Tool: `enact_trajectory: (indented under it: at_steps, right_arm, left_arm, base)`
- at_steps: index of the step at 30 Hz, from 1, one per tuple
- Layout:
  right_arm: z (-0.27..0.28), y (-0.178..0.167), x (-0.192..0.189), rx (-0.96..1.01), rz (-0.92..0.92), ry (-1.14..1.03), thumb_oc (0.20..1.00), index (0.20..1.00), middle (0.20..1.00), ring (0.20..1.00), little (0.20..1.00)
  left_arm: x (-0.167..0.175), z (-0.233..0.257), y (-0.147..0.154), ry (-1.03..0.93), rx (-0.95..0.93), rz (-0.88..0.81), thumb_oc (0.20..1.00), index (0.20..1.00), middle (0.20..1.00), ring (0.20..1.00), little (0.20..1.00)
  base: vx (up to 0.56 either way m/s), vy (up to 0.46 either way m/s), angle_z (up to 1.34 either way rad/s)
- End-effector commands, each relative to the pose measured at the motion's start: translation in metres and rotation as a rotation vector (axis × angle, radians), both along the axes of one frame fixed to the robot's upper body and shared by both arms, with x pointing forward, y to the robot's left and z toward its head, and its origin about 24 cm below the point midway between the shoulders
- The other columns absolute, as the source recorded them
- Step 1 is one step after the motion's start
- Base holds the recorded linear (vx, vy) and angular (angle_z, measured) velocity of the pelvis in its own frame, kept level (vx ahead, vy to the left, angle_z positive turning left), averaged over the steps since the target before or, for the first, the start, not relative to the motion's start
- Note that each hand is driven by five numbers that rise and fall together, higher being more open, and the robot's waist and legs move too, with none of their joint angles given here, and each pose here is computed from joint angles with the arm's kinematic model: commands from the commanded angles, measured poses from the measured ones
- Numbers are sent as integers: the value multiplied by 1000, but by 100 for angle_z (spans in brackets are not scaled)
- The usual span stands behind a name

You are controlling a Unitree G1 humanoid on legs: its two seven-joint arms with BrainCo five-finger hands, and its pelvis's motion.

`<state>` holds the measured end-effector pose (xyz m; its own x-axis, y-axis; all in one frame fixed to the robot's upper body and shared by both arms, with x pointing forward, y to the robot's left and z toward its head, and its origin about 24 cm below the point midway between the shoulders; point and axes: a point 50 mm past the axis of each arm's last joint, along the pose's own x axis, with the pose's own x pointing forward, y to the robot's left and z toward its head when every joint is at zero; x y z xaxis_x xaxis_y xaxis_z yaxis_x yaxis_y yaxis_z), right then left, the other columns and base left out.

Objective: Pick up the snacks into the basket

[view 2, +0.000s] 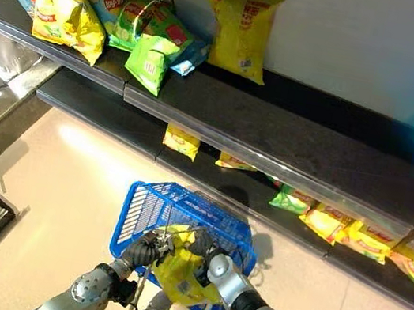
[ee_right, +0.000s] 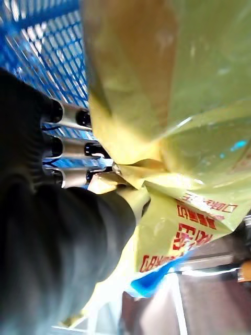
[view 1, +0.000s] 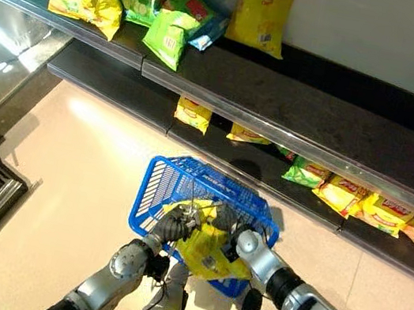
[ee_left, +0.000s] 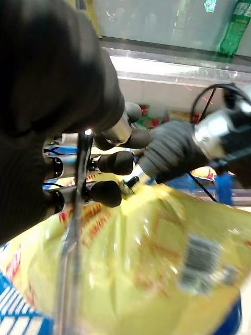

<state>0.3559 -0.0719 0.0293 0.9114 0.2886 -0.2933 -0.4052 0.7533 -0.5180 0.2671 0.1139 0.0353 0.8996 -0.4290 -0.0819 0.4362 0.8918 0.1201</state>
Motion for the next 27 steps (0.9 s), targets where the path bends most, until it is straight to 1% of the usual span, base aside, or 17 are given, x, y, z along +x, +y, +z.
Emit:
enact_trajectory:
  at_steps: [1,3,8,9,10,18,27]
  right_arm:
    - [58,13,25,139,-24,-184,200,200,200,200,200]
    - [64,5,31,157,-74,-197,200,200,200,200,200]
    - [70,-2,35,173,-121,-218,200,200,200,200,200]
    - [69,-3,35,175,-127,-215,401,401,401,401,401]
    - [69,-2,35,176,-128,-217,1000,1000,1000,1000,1000]
    - [64,6,31,125,-86,-216,1000,1000,1000,1000,1000]
    - [59,8,28,148,-81,-200,1000,1000,1000,1000,1000]
  left_arm:
    - [-3,64,-26,-262,-156,-180,200,200,200,200,200]
    - [-4,65,-27,-264,-152,-198,200,200,200,200,200]
    - [-6,63,-24,-257,-142,-194,200,200,200,200,200]
    - [-6,64,-24,-257,-141,-193,200,200,200,200,200]
    - [-6,63,-23,-258,-138,-192,200,200,200,200,200]
    - [-6,63,-20,-259,-134,-174,200,200,200,200,200]
    - [-6,61,-19,-251,-137,-167,200,200,200,200,200]
  base:
    - [18,3,9]
    - [6,8,9]
    - [0,1,1]
    - [0,0,0]
    - [0,0,0]
    - [0,0,0]
    - [0,0,0]
